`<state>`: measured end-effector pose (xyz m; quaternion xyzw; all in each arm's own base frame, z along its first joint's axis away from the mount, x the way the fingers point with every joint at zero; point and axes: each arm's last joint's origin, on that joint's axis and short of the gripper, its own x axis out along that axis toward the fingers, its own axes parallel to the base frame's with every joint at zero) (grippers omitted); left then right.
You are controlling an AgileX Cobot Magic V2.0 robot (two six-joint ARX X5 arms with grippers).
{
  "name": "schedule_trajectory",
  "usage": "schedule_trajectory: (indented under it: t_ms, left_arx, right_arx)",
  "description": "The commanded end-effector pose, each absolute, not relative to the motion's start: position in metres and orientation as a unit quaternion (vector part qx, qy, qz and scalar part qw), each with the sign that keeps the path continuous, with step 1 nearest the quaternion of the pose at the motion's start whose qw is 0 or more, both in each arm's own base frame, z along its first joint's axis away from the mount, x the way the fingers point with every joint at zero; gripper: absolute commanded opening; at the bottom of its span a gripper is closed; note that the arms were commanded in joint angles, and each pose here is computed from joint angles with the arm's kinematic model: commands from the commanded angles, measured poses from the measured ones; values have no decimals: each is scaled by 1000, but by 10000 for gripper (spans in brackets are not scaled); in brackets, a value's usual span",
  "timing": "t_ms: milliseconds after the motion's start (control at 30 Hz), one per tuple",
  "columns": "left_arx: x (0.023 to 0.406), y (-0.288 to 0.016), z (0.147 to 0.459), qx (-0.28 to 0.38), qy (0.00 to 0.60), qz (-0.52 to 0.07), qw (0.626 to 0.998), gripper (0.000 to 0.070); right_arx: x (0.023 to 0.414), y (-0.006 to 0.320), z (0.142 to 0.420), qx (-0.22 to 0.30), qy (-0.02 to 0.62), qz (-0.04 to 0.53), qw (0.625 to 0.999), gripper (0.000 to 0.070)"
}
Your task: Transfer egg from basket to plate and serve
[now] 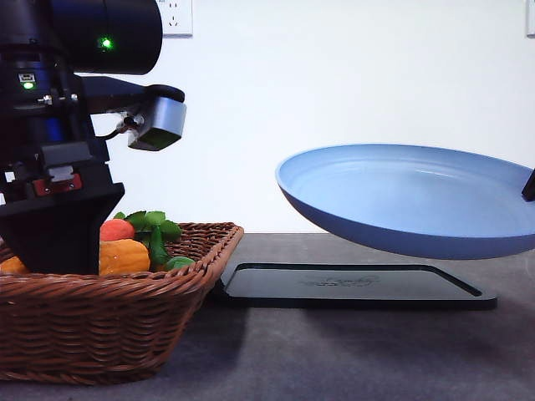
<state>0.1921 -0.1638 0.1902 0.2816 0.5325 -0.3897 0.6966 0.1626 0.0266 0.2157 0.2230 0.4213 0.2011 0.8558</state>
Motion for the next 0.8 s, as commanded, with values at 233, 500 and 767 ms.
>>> schedule_trajectory:
  t_ms: [233,500,767]
  left_arx:
    - [202,-174,205,283,506,-396,712,164]
    - [223,-196,260,231,418,-417,774,164]
    - [223,-235,314,73,279,-554,781,165]
  right_arx:
    - [164,27,218,221,413,207,859,0]
    - [164,27,218,224,416,211,856,0]
    - [162,30,217,258,433,237,830,0]
